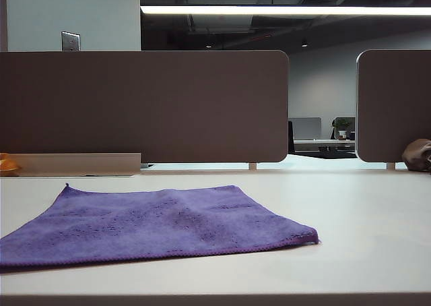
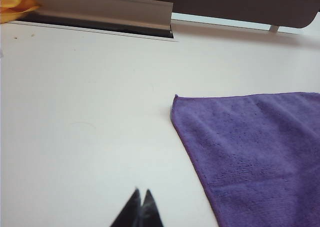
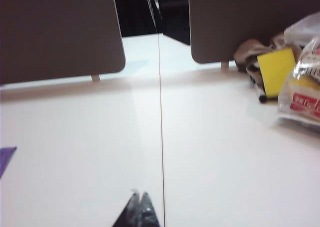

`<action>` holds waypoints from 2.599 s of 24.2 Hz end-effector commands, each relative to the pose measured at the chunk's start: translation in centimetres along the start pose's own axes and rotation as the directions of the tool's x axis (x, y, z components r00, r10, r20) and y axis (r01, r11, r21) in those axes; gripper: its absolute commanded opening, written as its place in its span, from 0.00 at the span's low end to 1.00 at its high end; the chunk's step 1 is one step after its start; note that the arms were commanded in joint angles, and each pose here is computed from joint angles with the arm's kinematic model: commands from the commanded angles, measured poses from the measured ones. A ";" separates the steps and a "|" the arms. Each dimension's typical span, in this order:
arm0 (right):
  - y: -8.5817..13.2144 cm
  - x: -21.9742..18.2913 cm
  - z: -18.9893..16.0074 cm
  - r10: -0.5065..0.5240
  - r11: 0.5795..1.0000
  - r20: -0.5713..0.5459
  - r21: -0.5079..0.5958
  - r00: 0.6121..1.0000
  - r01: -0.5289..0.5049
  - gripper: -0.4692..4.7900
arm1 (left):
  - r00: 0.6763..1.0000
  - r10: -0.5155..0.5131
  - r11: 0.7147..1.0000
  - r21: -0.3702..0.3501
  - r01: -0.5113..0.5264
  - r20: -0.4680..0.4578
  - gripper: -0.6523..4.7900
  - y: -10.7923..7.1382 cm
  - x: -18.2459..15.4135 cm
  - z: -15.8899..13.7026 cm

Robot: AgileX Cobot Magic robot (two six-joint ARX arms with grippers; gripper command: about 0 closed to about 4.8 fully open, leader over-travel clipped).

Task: Fold the bottom of the cloth upward, then fold it vertically to form a square shape.

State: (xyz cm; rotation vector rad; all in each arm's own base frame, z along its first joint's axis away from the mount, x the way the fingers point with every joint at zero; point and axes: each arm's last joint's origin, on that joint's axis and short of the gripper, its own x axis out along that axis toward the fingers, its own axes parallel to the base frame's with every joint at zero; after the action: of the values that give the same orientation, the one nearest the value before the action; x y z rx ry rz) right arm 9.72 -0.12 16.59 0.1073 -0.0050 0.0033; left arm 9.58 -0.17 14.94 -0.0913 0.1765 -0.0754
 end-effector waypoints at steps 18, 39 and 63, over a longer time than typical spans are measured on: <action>2.1 -3.0 5.7 0.475 0.814 -0.166 0.456 0.864 -0.360 0.08 | 0.921 -0.311 0.901 -0.235 0.364 0.234 0.11 -2.2 -5.7 10.1; 7.3 12.7 1.4 0.741 0.667 -0.622 0.724 0.253 -0.174 0.28 | 0.564 -0.497 0.763 -0.642 -0.078 -0.659 0.18 -1.3 6.4 4.9; 9.2 14.4 -2.7 0.596 0.797 -0.798 0.576 0.085 -0.182 0.39 | 0.427 -0.348 0.895 -0.431 -0.112 -0.834 0.25 -2.9 5.3 3.2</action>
State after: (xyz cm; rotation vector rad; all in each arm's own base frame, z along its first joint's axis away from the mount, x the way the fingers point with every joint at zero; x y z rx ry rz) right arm 23.98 9.24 14.89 0.4620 1.3437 0.6694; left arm 15.14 -3.05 17.62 -0.5394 1.3138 -0.2428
